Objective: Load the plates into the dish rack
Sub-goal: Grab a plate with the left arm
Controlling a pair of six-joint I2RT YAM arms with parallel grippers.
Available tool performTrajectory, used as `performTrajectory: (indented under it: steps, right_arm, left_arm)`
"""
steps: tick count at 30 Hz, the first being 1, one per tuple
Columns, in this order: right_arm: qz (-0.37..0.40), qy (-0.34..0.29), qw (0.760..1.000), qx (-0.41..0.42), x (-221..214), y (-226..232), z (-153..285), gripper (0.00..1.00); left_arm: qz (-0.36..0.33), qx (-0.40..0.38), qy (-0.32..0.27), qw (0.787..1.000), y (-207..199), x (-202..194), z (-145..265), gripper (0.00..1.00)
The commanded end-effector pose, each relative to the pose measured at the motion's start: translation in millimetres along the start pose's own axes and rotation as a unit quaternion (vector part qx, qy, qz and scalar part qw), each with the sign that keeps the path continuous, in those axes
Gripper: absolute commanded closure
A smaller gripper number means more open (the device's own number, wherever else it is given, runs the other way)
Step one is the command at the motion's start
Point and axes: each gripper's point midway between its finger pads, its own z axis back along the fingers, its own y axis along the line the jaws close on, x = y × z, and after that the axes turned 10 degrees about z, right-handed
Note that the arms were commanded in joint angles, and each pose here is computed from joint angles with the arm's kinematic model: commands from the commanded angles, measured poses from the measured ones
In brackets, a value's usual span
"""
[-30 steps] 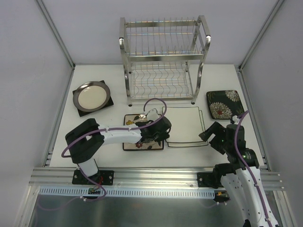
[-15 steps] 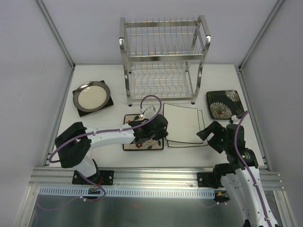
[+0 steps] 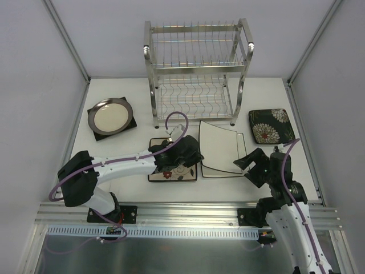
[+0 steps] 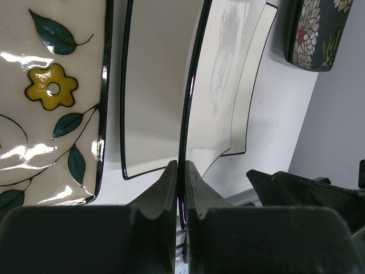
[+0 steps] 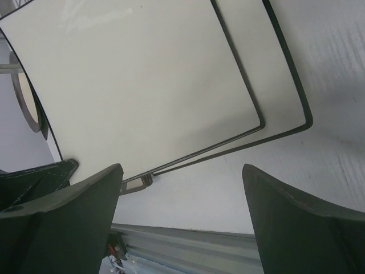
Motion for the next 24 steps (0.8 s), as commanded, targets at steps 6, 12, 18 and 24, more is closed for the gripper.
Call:
performTrajectory:
  steps: [6, 12, 18, 24]
  right_arm:
    - [-0.108, 0.013, 0.994, 0.017, -19, -5, -14, 0.09]
    - [-0.147, 0.006, 0.989, 0.023, -22, -10, -24, 0.09]
    - [-0.167, -0.008, 0.985, 0.043, -14, -3, -30, 0.09]
    - [-0.185, -0.019, 0.981, 0.057, -4, 4, -34, 0.10]
  left_arm:
    - [0.050, -0.060, 0.006, 0.997, -48, 3, 17, 1.00]
    - [0.055, -0.071, 0.019, 0.996, -65, 0, 16, 1.00]
    - [0.067, -0.073, 0.031, 0.995, -71, -5, 16, 1.00]
    - [0.091, -0.070, 0.045, 0.992, -72, -10, 16, 1.00]
